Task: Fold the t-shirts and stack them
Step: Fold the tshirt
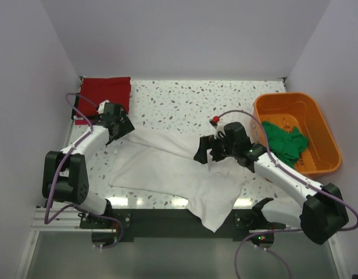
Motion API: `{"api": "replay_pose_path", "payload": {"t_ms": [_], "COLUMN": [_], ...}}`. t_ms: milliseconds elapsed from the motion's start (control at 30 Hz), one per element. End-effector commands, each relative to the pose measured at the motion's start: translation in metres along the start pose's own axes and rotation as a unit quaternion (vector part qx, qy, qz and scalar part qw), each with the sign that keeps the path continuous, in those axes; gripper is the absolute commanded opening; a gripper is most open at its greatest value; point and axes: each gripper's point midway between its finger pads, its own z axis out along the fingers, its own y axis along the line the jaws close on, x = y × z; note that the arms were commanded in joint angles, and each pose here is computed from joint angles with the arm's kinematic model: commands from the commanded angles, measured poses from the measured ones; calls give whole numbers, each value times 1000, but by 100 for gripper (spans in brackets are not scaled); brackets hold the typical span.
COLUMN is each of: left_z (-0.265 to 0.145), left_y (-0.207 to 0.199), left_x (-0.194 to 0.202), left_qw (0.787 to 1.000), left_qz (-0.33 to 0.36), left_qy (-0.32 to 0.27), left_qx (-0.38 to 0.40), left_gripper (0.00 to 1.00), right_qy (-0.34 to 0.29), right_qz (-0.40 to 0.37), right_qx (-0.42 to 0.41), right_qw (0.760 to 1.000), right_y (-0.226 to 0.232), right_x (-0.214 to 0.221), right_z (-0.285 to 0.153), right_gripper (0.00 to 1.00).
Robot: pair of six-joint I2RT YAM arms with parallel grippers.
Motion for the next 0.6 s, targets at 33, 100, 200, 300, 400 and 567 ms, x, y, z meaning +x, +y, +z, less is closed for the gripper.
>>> {"api": "replay_pose_path", "payload": {"t_ms": [33, 100, 200, 300, 400, 567], "left_z": [-13, -13, -14, -13, -13, -12], "left_y": [-2, -2, -2, 0, 0, 1], "left_x": [-13, -11, -12, -10, -10, -9], "left_qw": [1000, 1000, 1000, 1000, 1000, 1000], "left_qz": [3, 4, 5, 6, 5, 7], "left_qy": [-20, -19, -18, -17, -18, -15], "left_qx": [18, 19, 19, 18, 18, 16], "left_gripper": [100, 100, 100, 100, 100, 100], "right_qy": [-36, -30, -12, 6, 27, 55], "right_qz": [18, 24, 38, 50, 63, 100], "right_qx": [14, 10, -1, 4, 3, -75], "right_qw": [999, 999, 999, 999, 998, 991], "right_y": [4, 4, 4, -3, -11, 5], "right_x": [-40, -43, -39, -25, -3, 33], "right_z": [11, 21, 40, 50, 60, 72], "right_gripper": [99, 99, 99, 98, 99, 98]}}
